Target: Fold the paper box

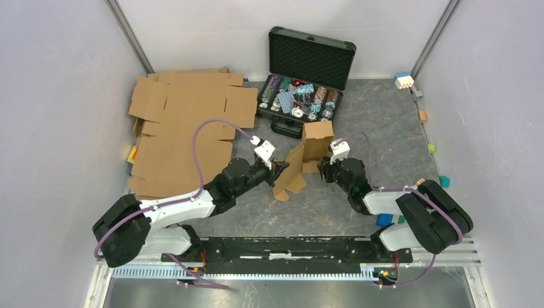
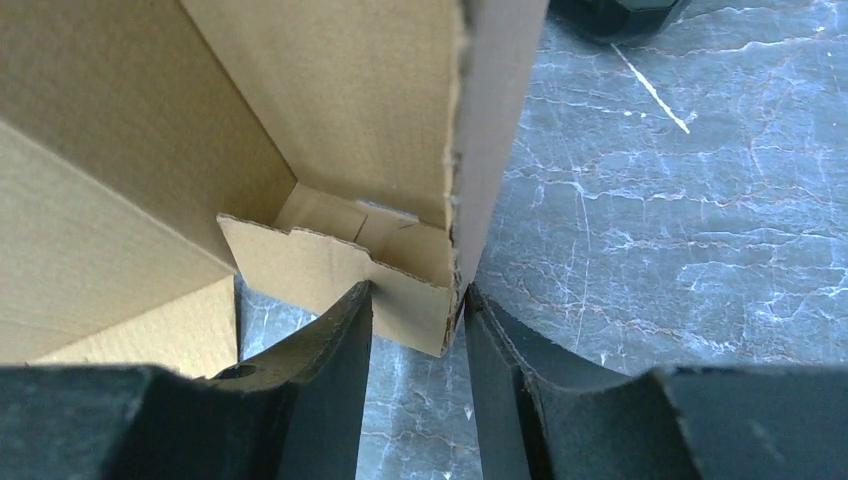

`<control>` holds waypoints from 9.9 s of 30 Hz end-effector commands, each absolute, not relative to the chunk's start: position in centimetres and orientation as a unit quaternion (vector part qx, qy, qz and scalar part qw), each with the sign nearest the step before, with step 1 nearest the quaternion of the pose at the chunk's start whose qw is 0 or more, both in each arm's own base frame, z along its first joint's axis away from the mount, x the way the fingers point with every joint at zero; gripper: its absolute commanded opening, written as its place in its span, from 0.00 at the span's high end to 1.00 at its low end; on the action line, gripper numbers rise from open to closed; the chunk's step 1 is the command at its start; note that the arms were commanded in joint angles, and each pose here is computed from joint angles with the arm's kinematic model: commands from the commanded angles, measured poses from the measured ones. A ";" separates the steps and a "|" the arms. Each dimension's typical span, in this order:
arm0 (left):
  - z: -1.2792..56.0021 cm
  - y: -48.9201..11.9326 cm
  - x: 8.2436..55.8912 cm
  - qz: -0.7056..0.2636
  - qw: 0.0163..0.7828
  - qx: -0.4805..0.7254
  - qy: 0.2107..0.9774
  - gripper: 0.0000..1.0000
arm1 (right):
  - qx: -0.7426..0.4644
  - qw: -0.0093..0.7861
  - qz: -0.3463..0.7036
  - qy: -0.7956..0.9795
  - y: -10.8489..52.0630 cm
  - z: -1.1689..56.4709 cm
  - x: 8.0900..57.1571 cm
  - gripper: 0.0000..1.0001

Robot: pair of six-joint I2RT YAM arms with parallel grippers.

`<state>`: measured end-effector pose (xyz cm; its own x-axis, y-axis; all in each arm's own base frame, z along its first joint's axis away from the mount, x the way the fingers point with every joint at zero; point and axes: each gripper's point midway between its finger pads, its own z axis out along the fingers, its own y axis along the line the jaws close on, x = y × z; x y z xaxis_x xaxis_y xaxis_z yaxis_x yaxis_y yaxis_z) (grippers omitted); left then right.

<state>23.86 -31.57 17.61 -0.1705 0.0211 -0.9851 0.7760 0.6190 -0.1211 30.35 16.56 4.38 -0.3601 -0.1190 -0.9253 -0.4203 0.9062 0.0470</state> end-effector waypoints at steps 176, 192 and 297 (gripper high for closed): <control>18.2 -12.1 21.9 -0.097 0.426 -0.029 0.899 0.08 | -0.217 0.490 0.340 0.773 23.7 13.2 27.9 0.13; 16.1 -22.4 27.1 -0.323 0.407 -0.072 0.852 0.15 | -0.225 0.533 0.287 0.764 23.2 14.2 28.0 0.12; 5.8 -21.4 21.6 -0.123 0.348 0.073 0.927 0.87 | -0.144 0.495 0.241 0.822 19.3 9.8 21.6 0.04</control>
